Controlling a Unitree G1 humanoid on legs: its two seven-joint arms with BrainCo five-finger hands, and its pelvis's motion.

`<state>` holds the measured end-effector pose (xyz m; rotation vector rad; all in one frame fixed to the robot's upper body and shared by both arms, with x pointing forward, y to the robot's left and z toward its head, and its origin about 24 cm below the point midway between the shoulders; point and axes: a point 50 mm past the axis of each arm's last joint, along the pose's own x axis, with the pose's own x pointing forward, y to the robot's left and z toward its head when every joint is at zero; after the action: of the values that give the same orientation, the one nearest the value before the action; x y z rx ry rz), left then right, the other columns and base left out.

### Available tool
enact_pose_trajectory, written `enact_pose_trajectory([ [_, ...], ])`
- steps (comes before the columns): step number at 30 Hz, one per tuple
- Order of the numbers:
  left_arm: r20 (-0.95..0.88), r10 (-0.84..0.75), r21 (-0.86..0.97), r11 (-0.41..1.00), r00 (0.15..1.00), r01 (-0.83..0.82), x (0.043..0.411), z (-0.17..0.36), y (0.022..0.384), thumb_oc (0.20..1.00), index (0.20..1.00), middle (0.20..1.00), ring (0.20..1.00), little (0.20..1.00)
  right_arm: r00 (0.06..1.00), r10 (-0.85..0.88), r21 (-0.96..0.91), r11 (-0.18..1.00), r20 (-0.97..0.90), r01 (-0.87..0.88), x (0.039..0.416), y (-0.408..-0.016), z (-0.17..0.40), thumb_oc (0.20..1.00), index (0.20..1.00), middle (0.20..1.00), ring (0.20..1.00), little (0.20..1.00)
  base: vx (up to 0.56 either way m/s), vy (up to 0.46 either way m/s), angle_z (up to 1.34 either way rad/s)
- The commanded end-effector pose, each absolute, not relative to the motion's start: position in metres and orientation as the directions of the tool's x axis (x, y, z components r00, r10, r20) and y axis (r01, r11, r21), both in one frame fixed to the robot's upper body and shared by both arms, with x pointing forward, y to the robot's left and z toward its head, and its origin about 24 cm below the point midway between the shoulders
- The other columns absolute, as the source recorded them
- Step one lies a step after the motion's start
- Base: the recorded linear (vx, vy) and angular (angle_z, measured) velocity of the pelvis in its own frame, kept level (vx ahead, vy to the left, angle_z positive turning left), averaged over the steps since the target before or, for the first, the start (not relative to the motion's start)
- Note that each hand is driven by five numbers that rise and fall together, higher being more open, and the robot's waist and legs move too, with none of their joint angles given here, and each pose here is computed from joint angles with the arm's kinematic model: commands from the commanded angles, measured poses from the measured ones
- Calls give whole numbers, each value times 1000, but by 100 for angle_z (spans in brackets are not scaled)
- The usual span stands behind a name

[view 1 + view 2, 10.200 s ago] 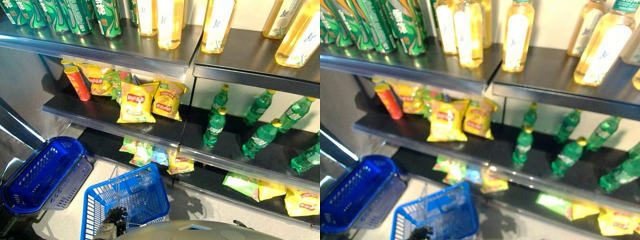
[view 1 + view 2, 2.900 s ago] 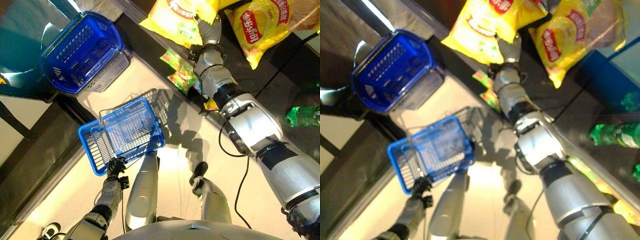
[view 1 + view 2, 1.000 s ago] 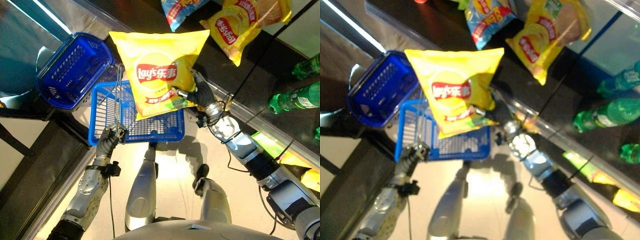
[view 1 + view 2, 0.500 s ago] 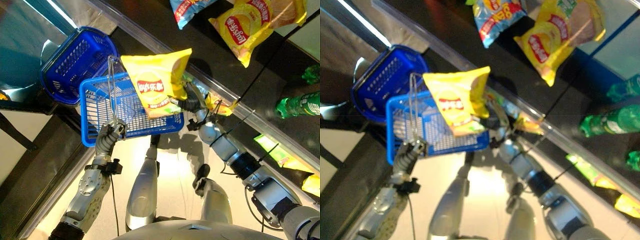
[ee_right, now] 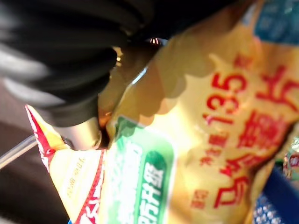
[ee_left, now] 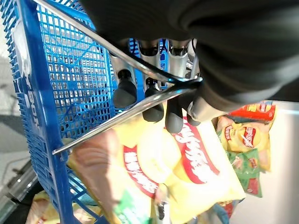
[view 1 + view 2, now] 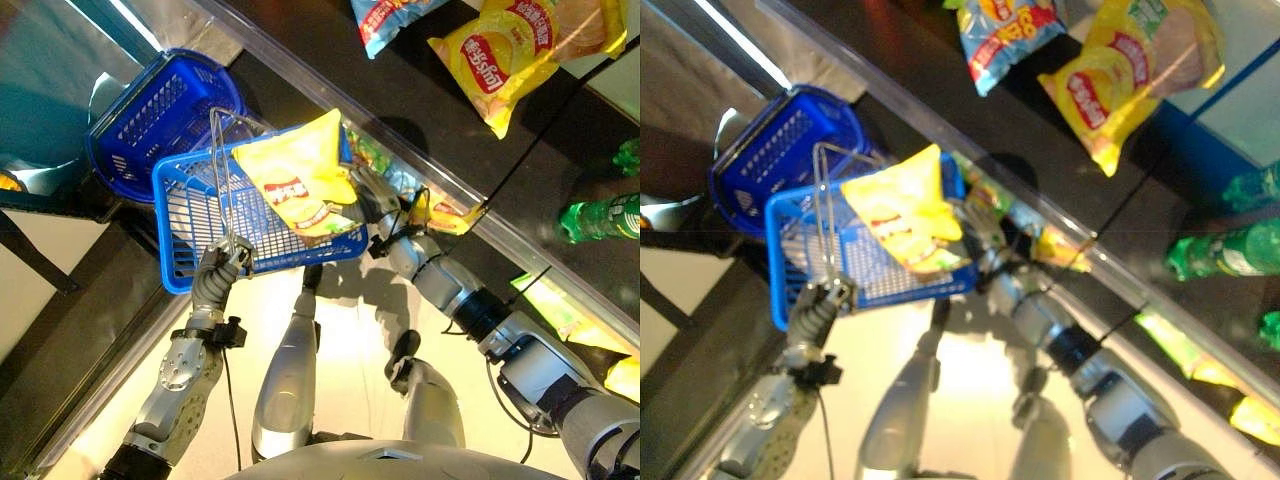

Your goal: Pick up the snacks into the basket

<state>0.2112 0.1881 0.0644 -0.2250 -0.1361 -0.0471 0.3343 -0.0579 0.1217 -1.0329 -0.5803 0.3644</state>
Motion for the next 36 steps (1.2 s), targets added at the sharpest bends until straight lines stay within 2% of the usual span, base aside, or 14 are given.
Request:
enact_pose_trajectory([
  [1,648,-115,-224,916,753,333,205,169,169,200,200,200,200,200,693,658,-896,442,294,-39,334,-33,149,200,200,200,200,200,0,0,0],
  [8,648,-154,-189,917,746,353,206,171,170,200,200,200,200,200,618,761,-934,337,196,-119,333,-5,155,200,200,200,200,200,11,2,4],
  [15,660,-230,-149,893,715,425,206,177,164,200,200,200,200,200,604,788,-960,247,120,-131,336,12,152,200,200,200,200,200,7,1,4],
  [24,671,-296,-154,841,680,518,206,179,151,200,200,200,200,200,696,713,-985,39,-90,-168,348,15,99,200,200,200,200,200,0,0,0],
  [28,661,-326,-150,825,676,545,208,176,144,200,200,200,200,200,724,659,-978,-109,-204,-177,346,10,67,200,200,200,200,200,0,0,0],
  [36,653,-332,-160,818,681,552,209,173,139,200,200,200,200,200,768,585,-965,-149,-262,-216,344,-4,41,200,200,200,200,200,9,9,3],
])
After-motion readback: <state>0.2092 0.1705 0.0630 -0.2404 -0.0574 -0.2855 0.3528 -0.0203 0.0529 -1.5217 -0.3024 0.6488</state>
